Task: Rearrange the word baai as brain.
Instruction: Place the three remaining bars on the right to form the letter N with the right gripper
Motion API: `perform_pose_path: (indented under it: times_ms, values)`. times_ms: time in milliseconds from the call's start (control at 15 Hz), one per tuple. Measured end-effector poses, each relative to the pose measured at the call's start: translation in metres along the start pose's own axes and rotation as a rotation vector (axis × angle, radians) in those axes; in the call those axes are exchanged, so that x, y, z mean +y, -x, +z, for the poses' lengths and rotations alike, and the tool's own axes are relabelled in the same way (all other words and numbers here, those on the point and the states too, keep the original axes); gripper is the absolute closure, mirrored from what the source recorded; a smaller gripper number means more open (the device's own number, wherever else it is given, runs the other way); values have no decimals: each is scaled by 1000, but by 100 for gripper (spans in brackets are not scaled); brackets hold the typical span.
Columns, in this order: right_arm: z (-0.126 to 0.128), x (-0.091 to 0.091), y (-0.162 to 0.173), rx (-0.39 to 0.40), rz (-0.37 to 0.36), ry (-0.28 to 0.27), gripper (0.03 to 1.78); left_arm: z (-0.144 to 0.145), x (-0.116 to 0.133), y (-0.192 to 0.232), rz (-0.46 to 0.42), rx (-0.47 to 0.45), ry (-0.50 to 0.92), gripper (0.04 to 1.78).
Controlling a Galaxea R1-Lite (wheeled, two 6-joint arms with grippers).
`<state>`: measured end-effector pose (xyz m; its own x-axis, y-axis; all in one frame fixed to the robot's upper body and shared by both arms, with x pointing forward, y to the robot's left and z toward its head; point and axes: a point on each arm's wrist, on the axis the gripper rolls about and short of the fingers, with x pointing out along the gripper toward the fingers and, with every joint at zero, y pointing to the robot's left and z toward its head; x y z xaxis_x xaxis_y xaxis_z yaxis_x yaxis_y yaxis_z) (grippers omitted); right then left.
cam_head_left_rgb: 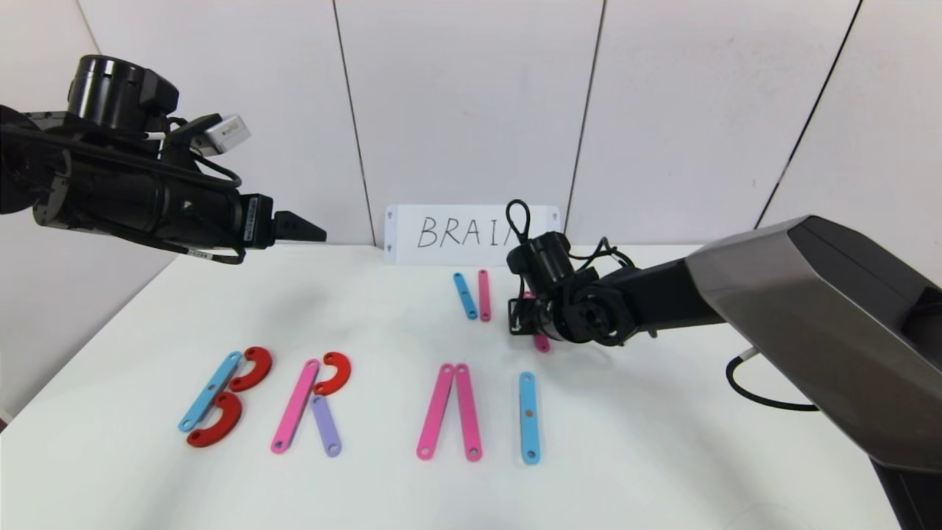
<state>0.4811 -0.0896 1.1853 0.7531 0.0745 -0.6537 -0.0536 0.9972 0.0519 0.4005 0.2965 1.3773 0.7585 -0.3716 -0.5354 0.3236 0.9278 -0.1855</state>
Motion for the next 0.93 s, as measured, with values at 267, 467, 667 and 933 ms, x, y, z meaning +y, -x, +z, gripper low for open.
perform_pose_path:
  times_ms: [267,467,667,933]
  values:
    - [0,0,2,7,-2,-6,151,1,0,0,-1,-3,0,8]
    - [5,0,12,-7,7,-11,151,1,0,0,0,-3,0,8]
    - [11,-4,33,-23,16,-20,151,1,0,0,-1,-3,0,8]
    - [1,-18,61,-4,-17,-54,151,1,0,1,-1,-3,0,8]
